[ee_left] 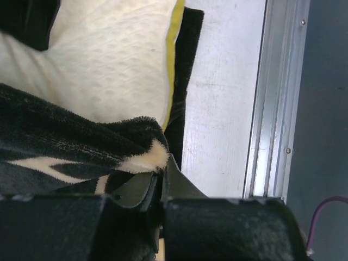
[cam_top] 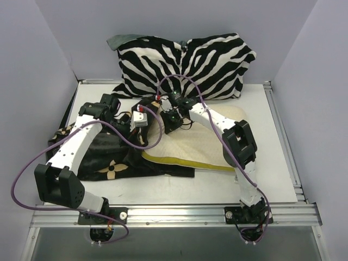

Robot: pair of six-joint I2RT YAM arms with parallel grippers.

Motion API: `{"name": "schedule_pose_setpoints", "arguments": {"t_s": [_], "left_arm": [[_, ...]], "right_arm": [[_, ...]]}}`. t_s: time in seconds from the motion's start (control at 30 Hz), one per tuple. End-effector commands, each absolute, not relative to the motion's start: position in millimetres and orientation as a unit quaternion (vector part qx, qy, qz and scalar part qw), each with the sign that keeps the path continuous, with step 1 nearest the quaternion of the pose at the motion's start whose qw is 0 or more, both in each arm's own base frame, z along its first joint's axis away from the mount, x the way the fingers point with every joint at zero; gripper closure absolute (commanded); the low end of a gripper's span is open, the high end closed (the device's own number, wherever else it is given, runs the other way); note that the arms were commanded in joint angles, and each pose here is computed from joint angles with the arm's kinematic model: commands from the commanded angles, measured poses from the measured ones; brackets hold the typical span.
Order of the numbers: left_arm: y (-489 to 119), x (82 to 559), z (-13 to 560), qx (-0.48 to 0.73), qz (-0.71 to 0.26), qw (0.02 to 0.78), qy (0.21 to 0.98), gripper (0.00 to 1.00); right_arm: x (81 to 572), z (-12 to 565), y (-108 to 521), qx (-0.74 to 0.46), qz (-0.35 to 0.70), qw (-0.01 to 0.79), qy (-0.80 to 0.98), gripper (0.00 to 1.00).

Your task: Put the pillow into the pillowcase

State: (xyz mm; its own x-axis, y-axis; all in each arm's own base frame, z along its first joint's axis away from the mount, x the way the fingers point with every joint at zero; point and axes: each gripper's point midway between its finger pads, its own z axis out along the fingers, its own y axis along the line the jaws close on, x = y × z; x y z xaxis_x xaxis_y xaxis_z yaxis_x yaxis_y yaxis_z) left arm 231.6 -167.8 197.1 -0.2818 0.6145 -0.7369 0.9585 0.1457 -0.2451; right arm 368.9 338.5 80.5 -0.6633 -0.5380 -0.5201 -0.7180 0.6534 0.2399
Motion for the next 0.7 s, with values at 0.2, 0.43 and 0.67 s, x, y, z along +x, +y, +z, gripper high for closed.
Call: {"name": "schedule_pose_setpoints", "arguments": {"t_s": [0.2,0.43,0.67], "left_arm": [[-182,133,219,0.593,-0.435,0.152,0.661,0.99],[-210,143,257,0.593,-0.471,0.189,0.626,1.0],[-233,173,307,0.578,-0.491,0.245,0.604,1.0]], "right_arm": [[440,95,335,-0.129,0.174,0.291,0.932,1.0],[433,92,341,-0.076,0.192,0.267,0.941,1.0],[406,89,350,-0.105,0.226,0.252,0.935,1.0]]}}
